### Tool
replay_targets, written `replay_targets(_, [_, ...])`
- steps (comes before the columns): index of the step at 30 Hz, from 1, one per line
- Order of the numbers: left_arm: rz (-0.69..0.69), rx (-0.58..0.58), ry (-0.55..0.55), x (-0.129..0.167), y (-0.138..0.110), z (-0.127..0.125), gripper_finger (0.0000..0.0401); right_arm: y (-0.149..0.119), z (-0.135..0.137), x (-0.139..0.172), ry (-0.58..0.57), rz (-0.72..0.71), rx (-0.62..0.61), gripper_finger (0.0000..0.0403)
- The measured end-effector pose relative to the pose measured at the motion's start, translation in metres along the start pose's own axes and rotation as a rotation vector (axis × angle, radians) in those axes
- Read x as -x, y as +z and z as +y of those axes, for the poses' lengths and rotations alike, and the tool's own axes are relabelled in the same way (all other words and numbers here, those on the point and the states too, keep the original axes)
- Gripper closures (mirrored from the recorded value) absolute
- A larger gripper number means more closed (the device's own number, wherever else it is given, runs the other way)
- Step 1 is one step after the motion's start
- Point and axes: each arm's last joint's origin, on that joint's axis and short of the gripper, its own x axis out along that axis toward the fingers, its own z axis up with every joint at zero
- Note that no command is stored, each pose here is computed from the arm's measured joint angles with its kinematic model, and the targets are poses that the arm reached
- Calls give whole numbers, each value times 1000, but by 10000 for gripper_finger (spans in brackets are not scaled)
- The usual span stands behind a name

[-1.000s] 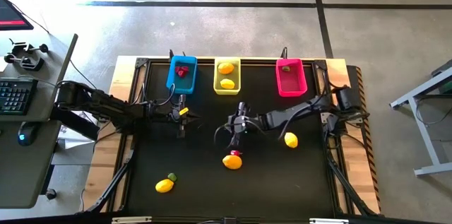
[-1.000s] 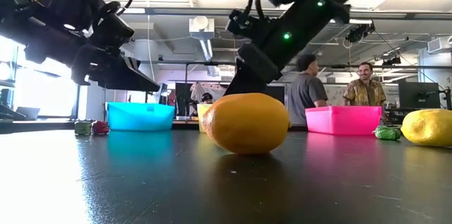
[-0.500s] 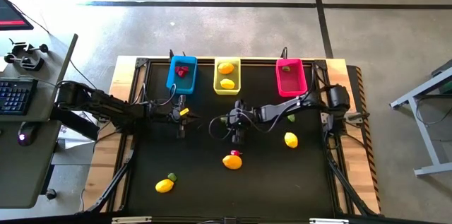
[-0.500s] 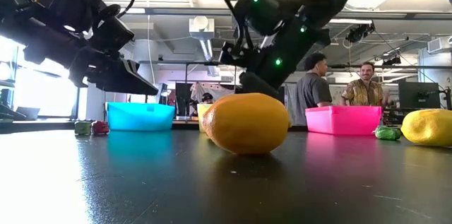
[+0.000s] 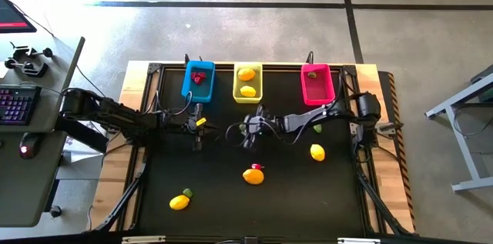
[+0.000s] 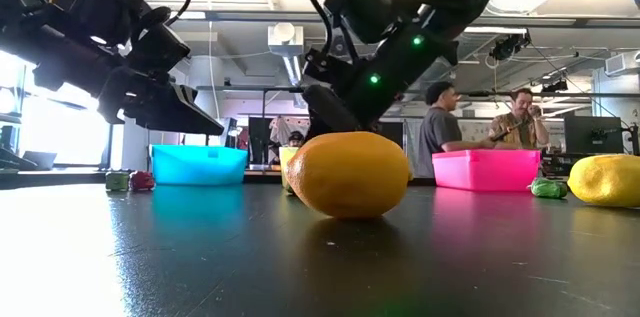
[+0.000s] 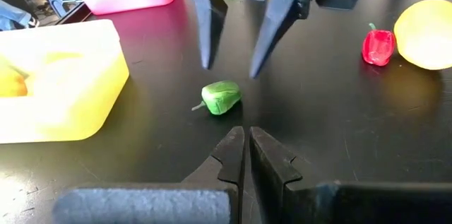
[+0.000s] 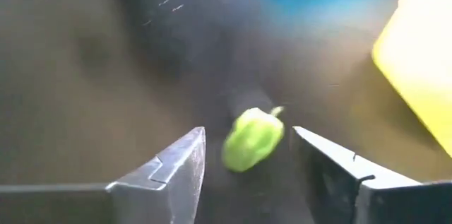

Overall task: Sort produce into baskets
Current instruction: Put the green bell pepper into the pink bin

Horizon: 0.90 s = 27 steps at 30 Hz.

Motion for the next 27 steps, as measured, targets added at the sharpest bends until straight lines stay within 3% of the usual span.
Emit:
replay_targets(7, [0,1,0,0,0,0,392,-5,4,-6,-52,-11,-138,165])
replay_targets(14, [6,11,4,0,0,0,392,-16,8,-24,-66,-38,-145,174])
replay_targets(18, [10,15,13,0,-1,0,392,-17,7,-26,-92,-50,-147,213])
replay_targets(27, [17,15,13,0,-1,0,392,-15,7,-24,-89,-48,-107,342])
